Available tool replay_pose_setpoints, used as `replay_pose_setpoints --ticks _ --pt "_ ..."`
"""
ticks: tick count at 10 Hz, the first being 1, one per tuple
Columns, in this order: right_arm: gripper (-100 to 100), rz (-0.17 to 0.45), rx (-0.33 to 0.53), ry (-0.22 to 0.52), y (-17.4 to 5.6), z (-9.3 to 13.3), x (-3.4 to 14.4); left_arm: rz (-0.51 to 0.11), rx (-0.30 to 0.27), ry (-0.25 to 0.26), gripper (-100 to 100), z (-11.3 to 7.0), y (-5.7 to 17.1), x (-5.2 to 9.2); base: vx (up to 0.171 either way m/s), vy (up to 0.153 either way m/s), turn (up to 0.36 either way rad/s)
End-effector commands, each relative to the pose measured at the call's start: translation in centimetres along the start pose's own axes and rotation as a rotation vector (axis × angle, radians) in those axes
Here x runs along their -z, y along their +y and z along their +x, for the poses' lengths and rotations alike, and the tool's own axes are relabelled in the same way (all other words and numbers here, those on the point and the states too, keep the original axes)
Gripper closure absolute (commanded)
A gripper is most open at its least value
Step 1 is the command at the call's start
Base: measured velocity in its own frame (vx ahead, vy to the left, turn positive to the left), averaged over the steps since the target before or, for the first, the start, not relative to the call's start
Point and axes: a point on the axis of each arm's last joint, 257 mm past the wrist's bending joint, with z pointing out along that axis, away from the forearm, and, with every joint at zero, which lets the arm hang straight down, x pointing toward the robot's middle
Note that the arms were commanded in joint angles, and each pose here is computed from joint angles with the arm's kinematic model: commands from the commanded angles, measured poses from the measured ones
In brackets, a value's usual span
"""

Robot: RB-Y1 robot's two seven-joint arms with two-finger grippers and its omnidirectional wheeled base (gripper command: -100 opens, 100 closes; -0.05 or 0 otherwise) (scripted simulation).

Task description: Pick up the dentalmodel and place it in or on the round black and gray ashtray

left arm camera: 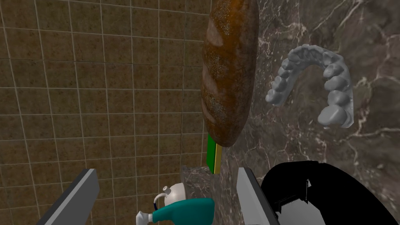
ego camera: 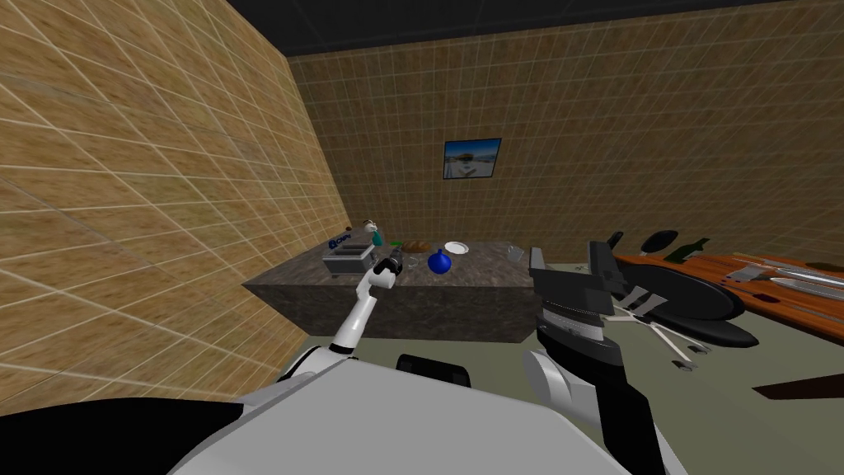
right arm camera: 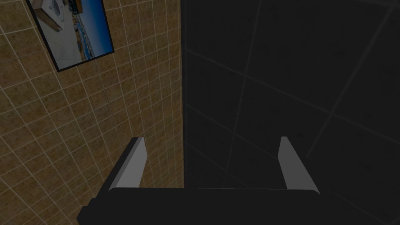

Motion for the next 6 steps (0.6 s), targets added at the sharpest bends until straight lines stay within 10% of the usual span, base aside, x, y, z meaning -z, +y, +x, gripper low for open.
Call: replay_pose_setpoints --ticks 1,6 --pt "0 0.0 0.0 0.0 0.0 0.0 0.0 -0.05 0.026 -0.008 -100 0.0 0.6 -1.1 0.006 -0.028 0.048" --pt "0 0.0 0.0 0.0 0.0 0.0 0.0 -0.177 0.049 -0.03 -100 -0.3 3.3 -2.6 0.007 -0.014 0.015"
